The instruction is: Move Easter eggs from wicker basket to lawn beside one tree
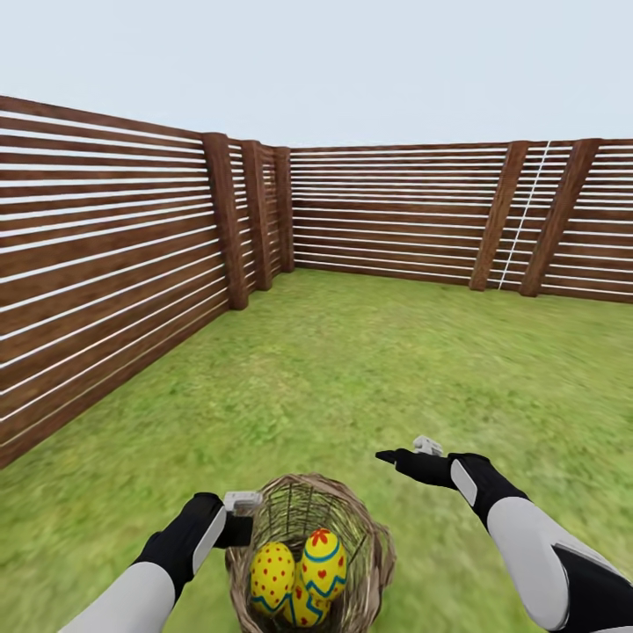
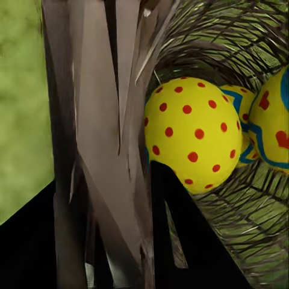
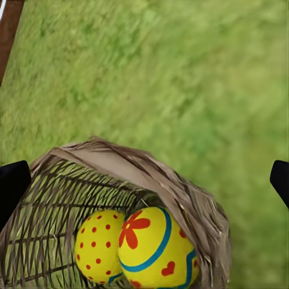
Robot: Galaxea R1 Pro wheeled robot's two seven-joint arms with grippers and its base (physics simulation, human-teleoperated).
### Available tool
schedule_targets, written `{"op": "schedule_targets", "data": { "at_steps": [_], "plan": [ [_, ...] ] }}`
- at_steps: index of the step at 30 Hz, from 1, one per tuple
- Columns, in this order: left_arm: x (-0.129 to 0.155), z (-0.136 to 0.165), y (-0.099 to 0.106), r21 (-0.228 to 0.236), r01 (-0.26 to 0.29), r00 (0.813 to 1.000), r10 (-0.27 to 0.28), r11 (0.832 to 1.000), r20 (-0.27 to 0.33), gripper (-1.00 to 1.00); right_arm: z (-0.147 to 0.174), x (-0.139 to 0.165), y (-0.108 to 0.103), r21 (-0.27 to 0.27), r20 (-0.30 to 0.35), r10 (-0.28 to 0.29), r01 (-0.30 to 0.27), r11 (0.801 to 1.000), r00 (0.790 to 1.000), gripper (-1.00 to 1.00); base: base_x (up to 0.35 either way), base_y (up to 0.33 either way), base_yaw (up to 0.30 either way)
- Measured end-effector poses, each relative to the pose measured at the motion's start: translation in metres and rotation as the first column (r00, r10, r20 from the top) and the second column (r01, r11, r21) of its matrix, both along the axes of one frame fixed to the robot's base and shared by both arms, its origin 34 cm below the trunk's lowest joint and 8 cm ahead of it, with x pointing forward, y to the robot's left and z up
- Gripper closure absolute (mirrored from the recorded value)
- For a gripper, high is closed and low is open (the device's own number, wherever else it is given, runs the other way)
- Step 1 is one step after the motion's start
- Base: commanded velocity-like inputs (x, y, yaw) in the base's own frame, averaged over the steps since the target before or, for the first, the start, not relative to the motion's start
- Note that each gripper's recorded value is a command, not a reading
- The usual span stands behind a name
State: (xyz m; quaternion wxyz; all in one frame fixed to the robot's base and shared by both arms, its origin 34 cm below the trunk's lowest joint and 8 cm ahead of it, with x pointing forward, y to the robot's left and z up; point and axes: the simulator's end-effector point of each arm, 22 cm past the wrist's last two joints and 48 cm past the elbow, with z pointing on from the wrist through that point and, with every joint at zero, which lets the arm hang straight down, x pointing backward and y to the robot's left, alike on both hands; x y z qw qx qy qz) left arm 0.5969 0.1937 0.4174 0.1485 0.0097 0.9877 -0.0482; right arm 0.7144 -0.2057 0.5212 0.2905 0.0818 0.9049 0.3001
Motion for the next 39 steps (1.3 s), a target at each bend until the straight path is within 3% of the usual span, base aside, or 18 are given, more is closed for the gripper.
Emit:
{"op": "schedule_targets", "data": {
  "at_steps": [4, 8, 9, 13, 17, 19, 21, 22, 24, 39],
  "plan": [
    [0.003, 0.012, -0.011, -0.062, 0.017, 1.000, -0.017, 0.998, 0.005, 1.00, 0.009, 0.002, -0.001, -0.001, 0.001, -0.002, 0.002, 1.000, 1.000, -1.00, 0.000, 0.000, 0.000],
    [0.005, 0.020, -0.011, -0.066, 0.019, 1.000, -0.019, 0.998, 0.006, 1.00, 0.017, 0.004, -0.002, -0.001, 0.001, -0.003, 0.003, 1.000, 1.000, -1.00, 0.000, 0.000, 0.000],
    [0.009, 0.025, -0.009, -0.059, 0.024, 1.000, -0.023, 0.998, 0.017, 1.00, 0.019, 0.005, -0.013, -0.008, 0.002, -0.016, 0.016, 1.000, 1.000, -1.00, 0.000, 0.000, 0.000],
    [0.011, 0.034, -0.011, -0.067, 0.020, 1.000, -0.019, 0.998, 0.017, 1.00, 0.028, 0.007, -0.022, -0.015, 0.002, -0.027, 0.027, 1.000, 1.000, -1.00, 0.000, 0.000, 0.000],
    [0.012, 0.042, -0.010, -0.065, 0.023, 1.000, -0.022, 0.998, 0.017, 1.00, 0.035, 0.009, -0.060, -0.054, 0.000, -0.064, 0.064, 0.996, 0.998, -1.00, 0.000, 0.000, 0.000],
    [0.012, 0.047, -0.014, -0.080, 0.031, 0.999, -0.030, 0.996, 0.017, 1.00, 0.043, 0.011, -0.094, -0.084, 0.009, -0.095, 0.095, 0.992, 0.995, -1.00, 0.000, 0.000, 0.000],
    [0.013, 0.053, -0.021, -0.114, 0.032, 0.999, -0.030, 0.993, 0.017, 1.00, 0.074, 0.027, -0.131, -0.123, 0.075, -0.125, 0.133, 0.983, 0.989, -1.00, 0.000, 0.000, 0.000],
    [0.013, 0.055, -0.022, -0.120, 0.031, 0.999, -0.029, 0.992, 0.017, 1.00, 0.088, 0.033, -0.137, -0.125, 0.100, -0.123, 0.135, 0.983, 0.987, -1.00, 0.000, 0.000, 0.000],
    [0.014, 0.058, -0.020, -0.107, 0.039, 0.999, -0.038, 0.993, 0.018, 1.00, 0.105, 0.038, -0.136, -0.106, 0.115, -0.108, 0.121, 0.987, 0.987, -1.00, 0.000, 0.000, 0.000],
    [0.018, 0.088, -0.021, -0.111, 0.039, 0.999, -0.038, 0.993, 0.016, 1.00, 0.118, 0.036, -0.135, -0.133, 0.087, -0.114, 0.125, 0.983, 0.990, -1.00, 0.000, 0.000, 0.000]
  ]
}}
